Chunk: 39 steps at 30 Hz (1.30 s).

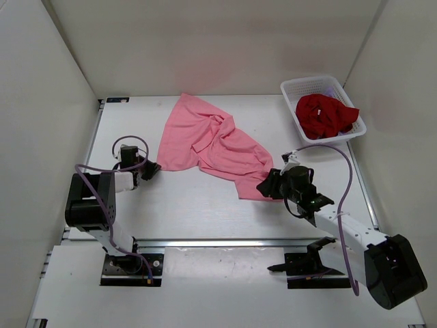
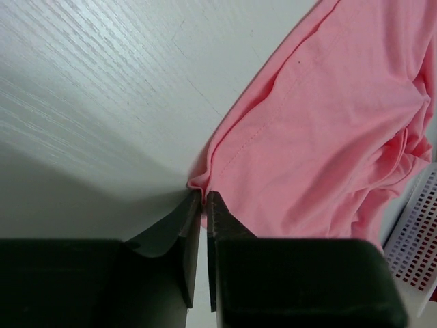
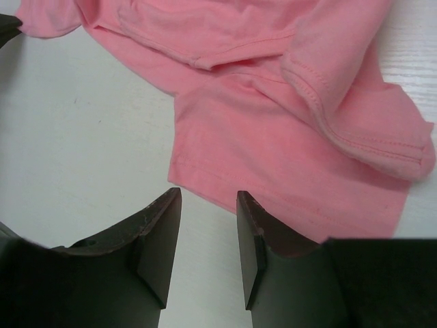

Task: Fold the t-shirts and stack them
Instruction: Flatten out the tshirt

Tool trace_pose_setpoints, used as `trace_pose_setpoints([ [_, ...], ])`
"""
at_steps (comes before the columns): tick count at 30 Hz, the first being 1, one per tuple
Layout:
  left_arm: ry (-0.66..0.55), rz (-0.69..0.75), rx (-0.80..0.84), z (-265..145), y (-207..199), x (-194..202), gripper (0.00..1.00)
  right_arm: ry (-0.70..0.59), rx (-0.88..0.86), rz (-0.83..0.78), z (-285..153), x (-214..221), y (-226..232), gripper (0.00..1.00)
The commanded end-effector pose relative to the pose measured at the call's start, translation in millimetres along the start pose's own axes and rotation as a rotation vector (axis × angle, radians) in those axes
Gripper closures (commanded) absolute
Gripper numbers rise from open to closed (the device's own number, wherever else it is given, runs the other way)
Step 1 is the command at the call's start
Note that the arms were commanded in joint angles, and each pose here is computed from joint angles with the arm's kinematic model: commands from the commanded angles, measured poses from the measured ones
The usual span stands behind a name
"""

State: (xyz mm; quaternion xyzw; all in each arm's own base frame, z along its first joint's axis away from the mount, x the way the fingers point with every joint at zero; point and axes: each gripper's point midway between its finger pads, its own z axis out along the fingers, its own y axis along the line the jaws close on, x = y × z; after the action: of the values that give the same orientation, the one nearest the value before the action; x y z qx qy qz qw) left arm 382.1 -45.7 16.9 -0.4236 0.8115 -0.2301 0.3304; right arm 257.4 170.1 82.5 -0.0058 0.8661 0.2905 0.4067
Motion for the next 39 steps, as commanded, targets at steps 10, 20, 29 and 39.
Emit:
trace_pose_setpoints([
  [10, -0.070, 0.081, 0.037, -13.6, -22.9, -19.4, 1.00, -0.076, 0.394, 0.218, -34.6, 6.4, -91.9, 0.56],
  [20, -0.023, 0.289, 0.147, -46.7, -69.4, 12.5, 1.00, -0.028, 0.496, 0.275, -48.5, 33.2, -119.5, 0.53],
  [29, 0.019, 0.290, 0.180, -54.9, -68.2, 27.5, 1.00, 0.062, 0.433, 0.233, -32.8, 43.4, -98.4, 0.60],
  [39, 0.000, 0.268, 0.217, -59.8, -74.8, 25.7, 1.00, 0.110, 0.436, 0.226, -32.2, 57.7, -98.3, 0.69],
])
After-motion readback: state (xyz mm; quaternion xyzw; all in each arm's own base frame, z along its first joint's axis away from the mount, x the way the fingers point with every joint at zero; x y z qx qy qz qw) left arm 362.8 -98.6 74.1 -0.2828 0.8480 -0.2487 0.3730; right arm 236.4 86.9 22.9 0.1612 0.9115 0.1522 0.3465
